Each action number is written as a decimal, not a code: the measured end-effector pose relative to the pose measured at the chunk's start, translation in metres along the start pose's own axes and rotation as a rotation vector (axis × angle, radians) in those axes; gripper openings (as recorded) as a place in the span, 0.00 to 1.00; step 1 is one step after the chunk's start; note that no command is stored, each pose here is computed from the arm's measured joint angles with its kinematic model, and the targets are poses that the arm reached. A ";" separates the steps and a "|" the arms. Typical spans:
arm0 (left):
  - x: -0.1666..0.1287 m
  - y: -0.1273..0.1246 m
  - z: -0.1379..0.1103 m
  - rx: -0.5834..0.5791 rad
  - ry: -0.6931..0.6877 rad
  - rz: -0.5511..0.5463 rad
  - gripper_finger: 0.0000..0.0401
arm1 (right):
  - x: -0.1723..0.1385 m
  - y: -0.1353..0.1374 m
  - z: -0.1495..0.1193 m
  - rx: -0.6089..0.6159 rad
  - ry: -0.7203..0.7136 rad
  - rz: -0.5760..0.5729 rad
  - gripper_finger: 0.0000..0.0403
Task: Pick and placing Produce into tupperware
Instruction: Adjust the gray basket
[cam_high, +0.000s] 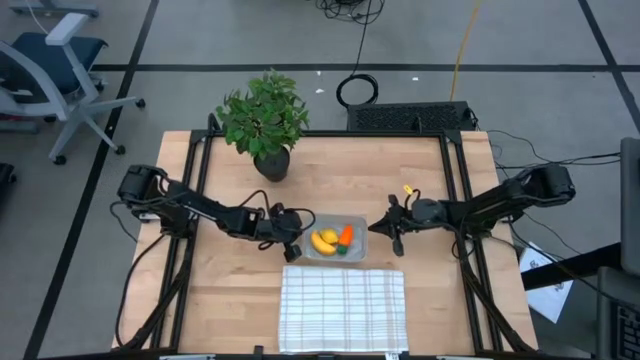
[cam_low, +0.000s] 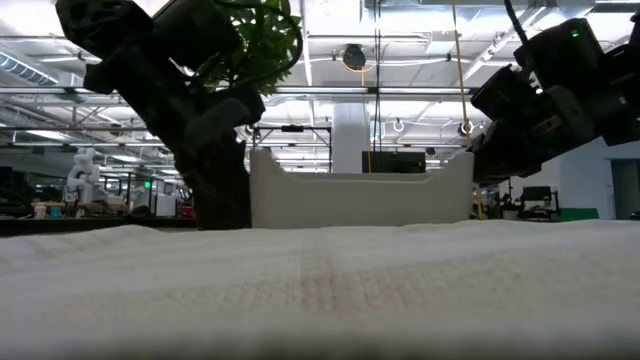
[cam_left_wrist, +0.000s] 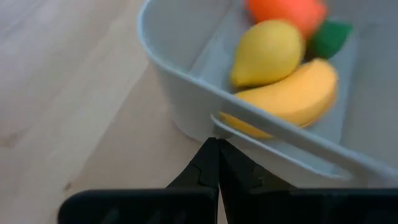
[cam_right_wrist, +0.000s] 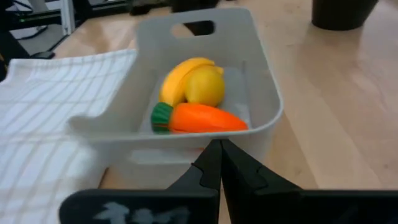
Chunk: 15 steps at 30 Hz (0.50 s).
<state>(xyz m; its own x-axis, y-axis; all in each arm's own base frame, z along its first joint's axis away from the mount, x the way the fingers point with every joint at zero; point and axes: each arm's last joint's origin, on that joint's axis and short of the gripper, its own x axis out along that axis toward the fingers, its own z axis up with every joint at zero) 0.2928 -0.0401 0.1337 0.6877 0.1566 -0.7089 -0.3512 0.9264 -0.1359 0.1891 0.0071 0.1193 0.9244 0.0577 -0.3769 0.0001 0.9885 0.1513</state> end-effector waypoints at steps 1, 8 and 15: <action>0.000 -0.002 0.002 0.002 -0.007 -0.012 0.00 | 0.000 -0.001 0.000 0.004 0.000 -0.006 0.00; -0.001 -0.009 0.001 0.032 0.004 -0.031 0.00 | 0.003 -0.006 -0.001 0.027 -0.005 -0.029 0.00; -0.001 -0.004 0.001 0.020 0.012 0.008 0.00 | 0.003 -0.005 0.000 0.028 -0.020 -0.014 0.00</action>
<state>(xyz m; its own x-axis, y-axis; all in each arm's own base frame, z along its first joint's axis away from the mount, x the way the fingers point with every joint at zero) 0.2944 -0.0434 0.1353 0.6770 0.1602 -0.7184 -0.3440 0.9317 -0.1164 0.1917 0.0025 0.1177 0.9316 0.0408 -0.3612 0.0236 0.9848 0.1722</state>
